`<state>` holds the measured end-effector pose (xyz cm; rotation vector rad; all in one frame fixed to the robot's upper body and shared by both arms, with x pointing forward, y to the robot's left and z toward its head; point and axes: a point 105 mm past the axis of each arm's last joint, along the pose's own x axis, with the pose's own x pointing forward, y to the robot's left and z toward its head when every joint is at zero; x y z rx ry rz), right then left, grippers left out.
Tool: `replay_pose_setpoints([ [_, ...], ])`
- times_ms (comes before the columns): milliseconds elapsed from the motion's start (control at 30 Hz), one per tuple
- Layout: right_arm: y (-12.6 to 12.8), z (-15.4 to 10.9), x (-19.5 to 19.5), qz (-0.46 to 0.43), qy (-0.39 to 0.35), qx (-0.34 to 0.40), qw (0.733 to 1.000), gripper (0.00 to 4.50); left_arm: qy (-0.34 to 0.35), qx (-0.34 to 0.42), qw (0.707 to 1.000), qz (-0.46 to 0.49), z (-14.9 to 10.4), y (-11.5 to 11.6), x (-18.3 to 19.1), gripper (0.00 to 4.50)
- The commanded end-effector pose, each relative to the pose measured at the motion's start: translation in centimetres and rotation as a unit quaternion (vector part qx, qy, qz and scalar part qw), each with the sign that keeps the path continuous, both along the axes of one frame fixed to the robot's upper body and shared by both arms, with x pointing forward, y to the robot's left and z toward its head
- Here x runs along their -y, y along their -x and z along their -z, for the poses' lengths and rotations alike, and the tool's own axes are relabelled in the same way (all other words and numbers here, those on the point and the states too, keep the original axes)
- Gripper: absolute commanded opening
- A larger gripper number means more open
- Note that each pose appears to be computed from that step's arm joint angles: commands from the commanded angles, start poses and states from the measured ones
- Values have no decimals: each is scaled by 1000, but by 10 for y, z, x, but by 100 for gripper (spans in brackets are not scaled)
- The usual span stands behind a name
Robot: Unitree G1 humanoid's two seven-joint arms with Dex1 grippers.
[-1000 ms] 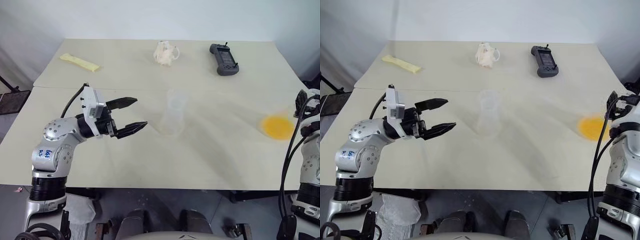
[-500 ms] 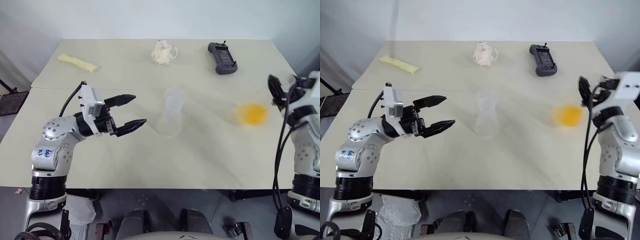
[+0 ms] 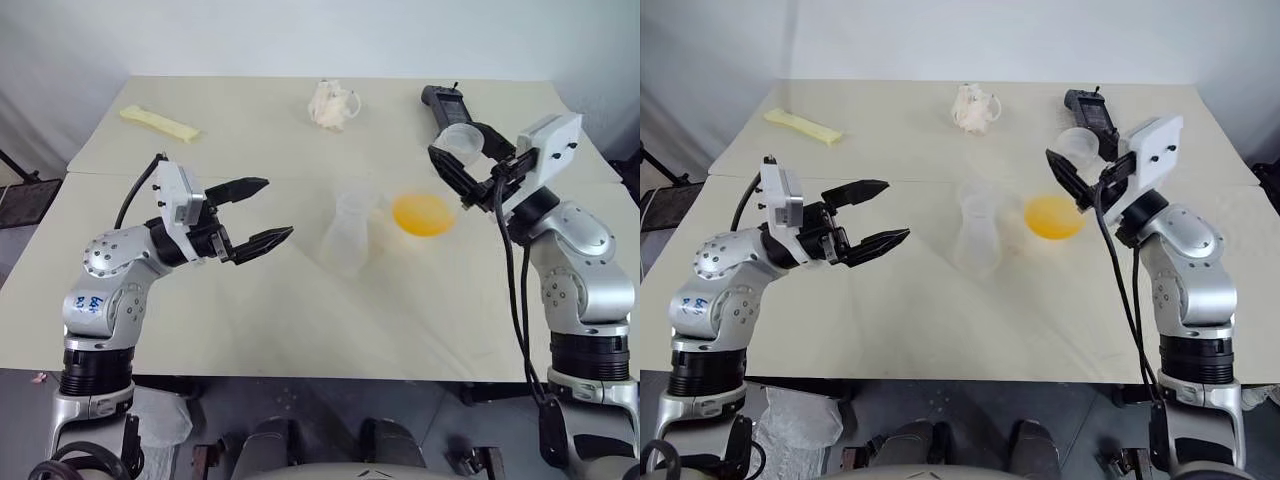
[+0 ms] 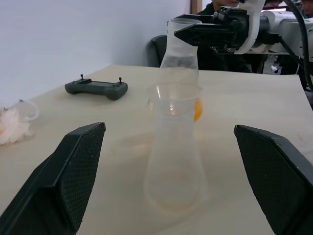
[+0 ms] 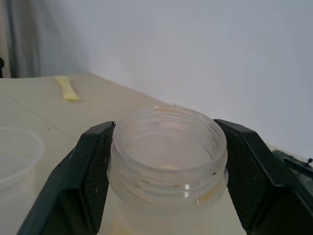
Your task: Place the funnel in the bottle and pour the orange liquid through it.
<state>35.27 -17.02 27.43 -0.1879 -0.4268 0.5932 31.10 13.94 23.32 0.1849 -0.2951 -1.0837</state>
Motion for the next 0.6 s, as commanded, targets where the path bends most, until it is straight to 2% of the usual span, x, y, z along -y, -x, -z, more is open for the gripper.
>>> replay_pose_setpoints([
  [33,11,-19,-2,-14,5,46,999,281,4,25,1000,-1,-9,7,0,450],
  [133,7,-16,0,-11,10,34,999,281,5,24,1000,-3,-8,8,0,450],
  [233,-1,0,5,-3,19,-8,1000,281,6,24,1000,-4,-9,8,1,450],
  [467,-16,22,19,20,-32,-88,995,281,8,27,1000,-2,-11,9,5,450],
  [600,-19,28,17,1,-57,-124,991,281,8,28,1000,-3,-12,9,5,450],
])
